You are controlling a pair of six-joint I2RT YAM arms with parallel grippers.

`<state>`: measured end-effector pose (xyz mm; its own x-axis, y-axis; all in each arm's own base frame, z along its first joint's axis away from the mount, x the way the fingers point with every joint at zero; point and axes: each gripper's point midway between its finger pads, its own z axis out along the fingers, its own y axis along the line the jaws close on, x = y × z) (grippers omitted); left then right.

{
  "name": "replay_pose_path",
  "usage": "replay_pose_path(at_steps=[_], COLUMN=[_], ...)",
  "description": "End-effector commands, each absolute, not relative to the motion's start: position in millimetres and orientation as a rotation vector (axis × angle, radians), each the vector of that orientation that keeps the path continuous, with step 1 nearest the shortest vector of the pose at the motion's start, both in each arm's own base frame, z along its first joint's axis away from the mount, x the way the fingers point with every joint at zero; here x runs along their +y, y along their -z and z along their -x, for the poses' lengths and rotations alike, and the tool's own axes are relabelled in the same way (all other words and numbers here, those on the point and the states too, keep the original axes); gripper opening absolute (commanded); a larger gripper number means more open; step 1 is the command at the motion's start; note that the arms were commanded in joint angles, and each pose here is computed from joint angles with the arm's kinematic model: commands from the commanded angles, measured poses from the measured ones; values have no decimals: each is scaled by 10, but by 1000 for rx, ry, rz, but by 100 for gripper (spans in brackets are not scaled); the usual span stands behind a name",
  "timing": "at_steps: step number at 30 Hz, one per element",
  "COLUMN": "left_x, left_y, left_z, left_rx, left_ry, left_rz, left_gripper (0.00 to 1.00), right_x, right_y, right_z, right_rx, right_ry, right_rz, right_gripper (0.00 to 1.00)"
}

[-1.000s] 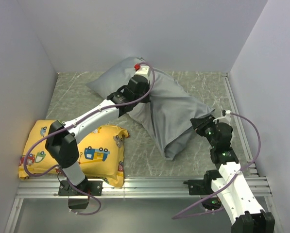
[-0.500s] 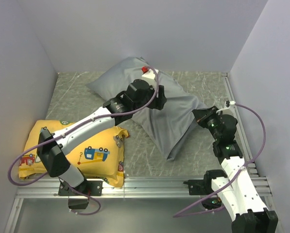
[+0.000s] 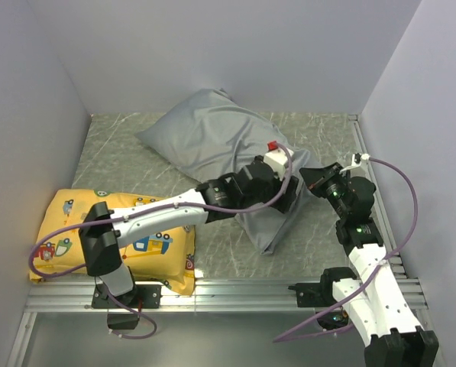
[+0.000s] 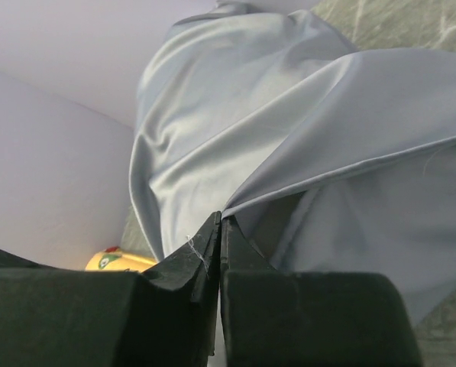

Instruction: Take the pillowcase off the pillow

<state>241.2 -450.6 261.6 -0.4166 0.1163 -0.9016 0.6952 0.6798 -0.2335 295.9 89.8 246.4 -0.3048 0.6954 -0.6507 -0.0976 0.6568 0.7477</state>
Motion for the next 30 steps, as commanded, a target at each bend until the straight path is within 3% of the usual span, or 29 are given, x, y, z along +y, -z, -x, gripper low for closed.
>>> replay_pose_path(at_steps=[1,13,18,21,24,25,26,28,30], left_x=[-4616,-4593,-4525,-4509,-4405,-4372,-4322,-4202,-4060], left_y=[-2710,-2659,-2751,-2735,-2673,-2664,-2604,-2609,-2586], left_z=[-2468,-2810,-2974,-3063,-3185,-3219,-3244,-3350,-3449], left_rx=[1849,1818,1792,1798,1825,1831,1843,1853,1866], left_ry=[685,473,389,351,323,326,321,325,319], left_rz=[-584,-378,-271,-263,-234,-223,-218,-191,-164], left_gripper=[87,89,83,71,39,21,14,1,1], right_x=[1057,1272,1281,1285,1265,1251,1224,1173,1085], right_y=[-2824,-3081,-3103,-3109,-3076,-3053,-3033,-2917,-2767], right_z=[-2982,-2960,-2949,-2945,-2949,-2952,-2963,-2958,-2937], right_rx=[1649,1635,1638,1639,1655,1661,1665,1700,1744], right_ry=[-949,-1053,-1049,-1049,-1023,-1010,-988,-939,-861], right_rz=[-404,-346,-338,-333,-330,-334,-342,-355,-371], right_gripper=[2,0,0,0,6,11,23,38,53])
